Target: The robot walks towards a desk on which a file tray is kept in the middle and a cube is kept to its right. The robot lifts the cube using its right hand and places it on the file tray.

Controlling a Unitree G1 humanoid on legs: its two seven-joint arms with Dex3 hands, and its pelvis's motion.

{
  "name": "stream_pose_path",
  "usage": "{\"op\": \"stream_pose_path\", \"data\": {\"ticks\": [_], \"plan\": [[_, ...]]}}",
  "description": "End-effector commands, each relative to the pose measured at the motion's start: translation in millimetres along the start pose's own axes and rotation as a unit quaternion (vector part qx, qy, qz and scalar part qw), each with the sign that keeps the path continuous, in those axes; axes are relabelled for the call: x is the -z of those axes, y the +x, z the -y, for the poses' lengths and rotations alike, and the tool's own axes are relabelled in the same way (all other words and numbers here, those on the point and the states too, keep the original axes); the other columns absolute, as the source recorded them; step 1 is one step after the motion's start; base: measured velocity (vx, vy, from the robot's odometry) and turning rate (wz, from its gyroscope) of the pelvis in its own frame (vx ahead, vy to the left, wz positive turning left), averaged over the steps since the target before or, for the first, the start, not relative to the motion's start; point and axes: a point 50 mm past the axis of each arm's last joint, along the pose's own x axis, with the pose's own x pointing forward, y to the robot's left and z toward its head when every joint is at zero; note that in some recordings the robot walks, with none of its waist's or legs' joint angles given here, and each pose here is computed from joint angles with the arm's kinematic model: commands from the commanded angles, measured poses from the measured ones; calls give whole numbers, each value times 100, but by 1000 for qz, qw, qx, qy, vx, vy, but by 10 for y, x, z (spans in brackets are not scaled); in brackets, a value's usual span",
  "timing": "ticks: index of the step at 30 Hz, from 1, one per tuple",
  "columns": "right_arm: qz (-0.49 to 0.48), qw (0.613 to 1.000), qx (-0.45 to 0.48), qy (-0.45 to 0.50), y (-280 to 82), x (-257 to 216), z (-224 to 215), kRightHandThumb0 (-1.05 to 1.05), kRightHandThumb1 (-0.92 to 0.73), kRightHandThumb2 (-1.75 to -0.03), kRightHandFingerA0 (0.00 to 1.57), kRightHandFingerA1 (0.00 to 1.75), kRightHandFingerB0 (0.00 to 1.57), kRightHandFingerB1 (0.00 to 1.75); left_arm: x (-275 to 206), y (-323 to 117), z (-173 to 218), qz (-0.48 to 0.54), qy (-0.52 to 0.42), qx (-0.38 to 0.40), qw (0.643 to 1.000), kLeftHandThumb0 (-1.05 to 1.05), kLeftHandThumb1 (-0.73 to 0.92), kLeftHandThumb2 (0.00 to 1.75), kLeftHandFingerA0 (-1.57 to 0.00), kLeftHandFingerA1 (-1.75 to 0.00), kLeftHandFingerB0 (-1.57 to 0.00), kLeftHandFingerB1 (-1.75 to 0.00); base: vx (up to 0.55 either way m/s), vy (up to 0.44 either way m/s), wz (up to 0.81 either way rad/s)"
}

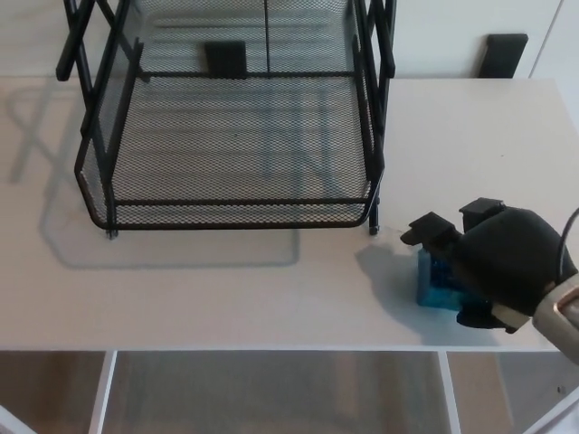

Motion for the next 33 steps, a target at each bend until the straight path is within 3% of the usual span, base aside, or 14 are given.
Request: {"op": "stream_pose_path", "data": {"ticks": [1,2,3,4,5,11,12,16,17,20,26,27,32,33], "plan": [[24,999,19,31,-266,99,-218,-16,-68,-84,89,166,76,151,-1,-17,-96,1,10,-17,1000,-84,75,76,-42,-83,-29,-68,0,0,0],[21,999,27,33,-267,116,-183,-21,-73,-74,82,173,73,162,0,-16,-98,0,18,-19,1000,-88,59,103,-44,-79,-27,-67,0,0,0],[14,998,35,40,-268,141,-123,-36,-59,-97,112,135,98,126,-3,-13,-99,-3,27,-22,999,-84,76,77,-43,-83,-28,-67,0,0,0],[10,998,41,43,-271,157,-90,-36,-59,-97,112,135,98,126,-3,-10,-99,-5,25,-23,999,-84,76,77,-43,-83,-28,-67,0,0,0],[11,997,56,41,-273,198,-10,-24,-70,-64,83,174,75,147,1,-7,-99,-6,20,-24,1000,-84,76,76,-42,-83,-28,-67,0,0,0],[-6,990,135,33,-334,460,483,-16,-66,-68,84,175,75,142,-6,-10,-97,2,5,-18,1000,-87,77,75,-36,-82,-23,-67,0,0,0],[-13,988,152,25,-360,555,747,-14,-64,-75,83,153,66,153,0,-8,-87,1,5,-19,1000,-87,77,74,-38,-82,-24,-67,0,0,0],[-24,983,179,16,-395,667,1133,-13,-71,-75,73,168,66,149,14,-3,-60,-3,8,-20,1000,-87,77,74,-41,-85,-24,-69,0,0,0],[-33,975,219,19,-392,724,1416,-16,-72,-74,79,161,75,129,11,-4,-59,-1,9,-19,1000,-87,61,99,-40,-78,-24,-67,0,0,0],[-37,963,267,19,-366,763,1819,-24,-71,-66,83,160,81,104,-23,0,-73,0,17,-18,1000,-85,79,76,-38,-80,-24,-66,0,0,0],[-14,935,353,21,-254,714,2374,-28,-72,-67,88,169,82,122,-44,16,-59,1,0,-17,1000,-88,77,76,-35,-82,-22,-68,0,0,0],[-9,930,364,43,-179,620,2560,-24,-72,-92,88,169,77,138,-47,17,-56,1,11,-18,1000,-89,79,75,-37,-82,-24,-68,0,0,0],[38,922,378,76,81,268,2921,-27,-66,-77,84,169,84,112,-32,31,-6,-5,12,-14,1000,-84,78,74,-42,-83,-24,-67,0,0,0],[44,922,378,76,130,212,2952,-26,-67,-70,85,169,86,95,-37,36,3,-6,12,-12,1000,-87,62,98,-39,-77,-23,-65,0,0,0]]}}
